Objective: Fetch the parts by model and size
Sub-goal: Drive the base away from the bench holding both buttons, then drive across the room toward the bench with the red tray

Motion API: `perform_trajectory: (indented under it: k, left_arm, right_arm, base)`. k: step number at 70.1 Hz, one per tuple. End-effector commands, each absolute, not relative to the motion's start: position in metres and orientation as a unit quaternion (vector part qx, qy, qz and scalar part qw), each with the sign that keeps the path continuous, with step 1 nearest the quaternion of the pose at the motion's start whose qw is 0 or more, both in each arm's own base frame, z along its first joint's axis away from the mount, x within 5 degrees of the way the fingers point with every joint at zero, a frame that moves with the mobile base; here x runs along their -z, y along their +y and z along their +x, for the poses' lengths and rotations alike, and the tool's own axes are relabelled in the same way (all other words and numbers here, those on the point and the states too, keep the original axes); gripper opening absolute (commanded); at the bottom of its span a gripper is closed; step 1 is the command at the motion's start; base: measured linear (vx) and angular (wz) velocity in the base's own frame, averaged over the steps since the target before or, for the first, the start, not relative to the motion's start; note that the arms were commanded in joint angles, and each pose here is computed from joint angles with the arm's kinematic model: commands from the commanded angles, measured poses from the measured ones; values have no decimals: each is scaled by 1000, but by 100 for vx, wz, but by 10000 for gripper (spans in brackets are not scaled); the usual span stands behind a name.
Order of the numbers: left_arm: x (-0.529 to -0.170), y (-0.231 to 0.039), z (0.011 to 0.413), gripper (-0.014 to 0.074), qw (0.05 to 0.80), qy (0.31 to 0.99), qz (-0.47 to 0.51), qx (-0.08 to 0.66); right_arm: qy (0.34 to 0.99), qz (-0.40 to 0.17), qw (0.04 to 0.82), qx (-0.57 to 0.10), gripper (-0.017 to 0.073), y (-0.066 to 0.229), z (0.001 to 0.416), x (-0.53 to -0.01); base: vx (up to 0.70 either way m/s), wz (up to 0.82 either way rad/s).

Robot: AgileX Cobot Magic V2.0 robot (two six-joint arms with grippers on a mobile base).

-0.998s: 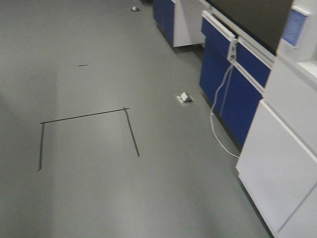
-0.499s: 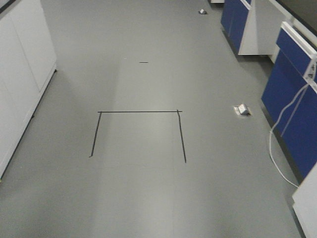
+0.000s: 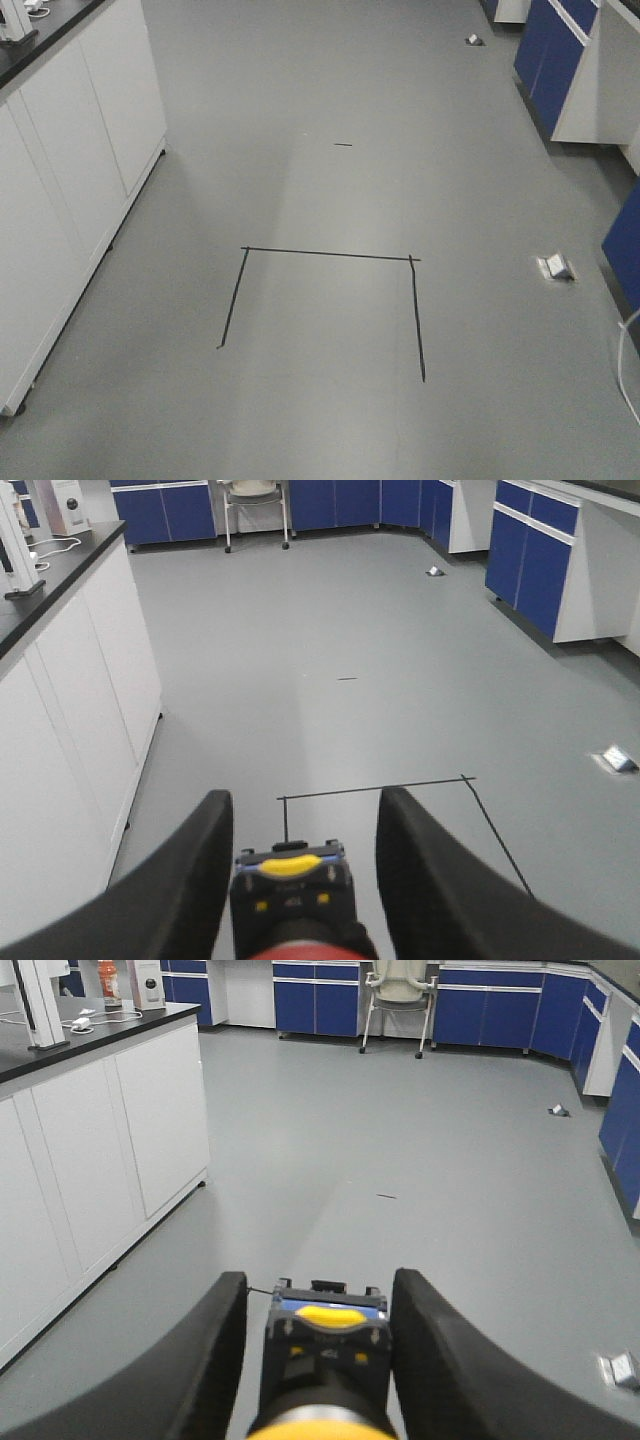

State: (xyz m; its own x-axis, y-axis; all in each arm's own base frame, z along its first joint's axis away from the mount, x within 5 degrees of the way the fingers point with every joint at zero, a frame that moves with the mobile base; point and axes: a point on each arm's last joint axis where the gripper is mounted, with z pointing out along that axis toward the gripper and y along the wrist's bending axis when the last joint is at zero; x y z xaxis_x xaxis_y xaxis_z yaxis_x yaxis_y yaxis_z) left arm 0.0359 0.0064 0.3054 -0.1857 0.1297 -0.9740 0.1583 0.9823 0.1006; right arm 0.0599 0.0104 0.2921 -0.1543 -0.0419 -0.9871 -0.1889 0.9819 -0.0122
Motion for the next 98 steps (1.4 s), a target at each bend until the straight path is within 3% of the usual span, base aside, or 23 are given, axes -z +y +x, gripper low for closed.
perform_trajectory:
  k: [1,98]
  left_arm:
    - [-319,5,37,-6,660,744,97,17]
    - [-319,5,38,-6,660,744,97,17]
  right_arm:
    - [723,-81,684,-54,-5,11,60,-308]
    - [724,-81,683,-54,-5,11,60,-308]
  base:
    - [39,14]
    - [47,-2]
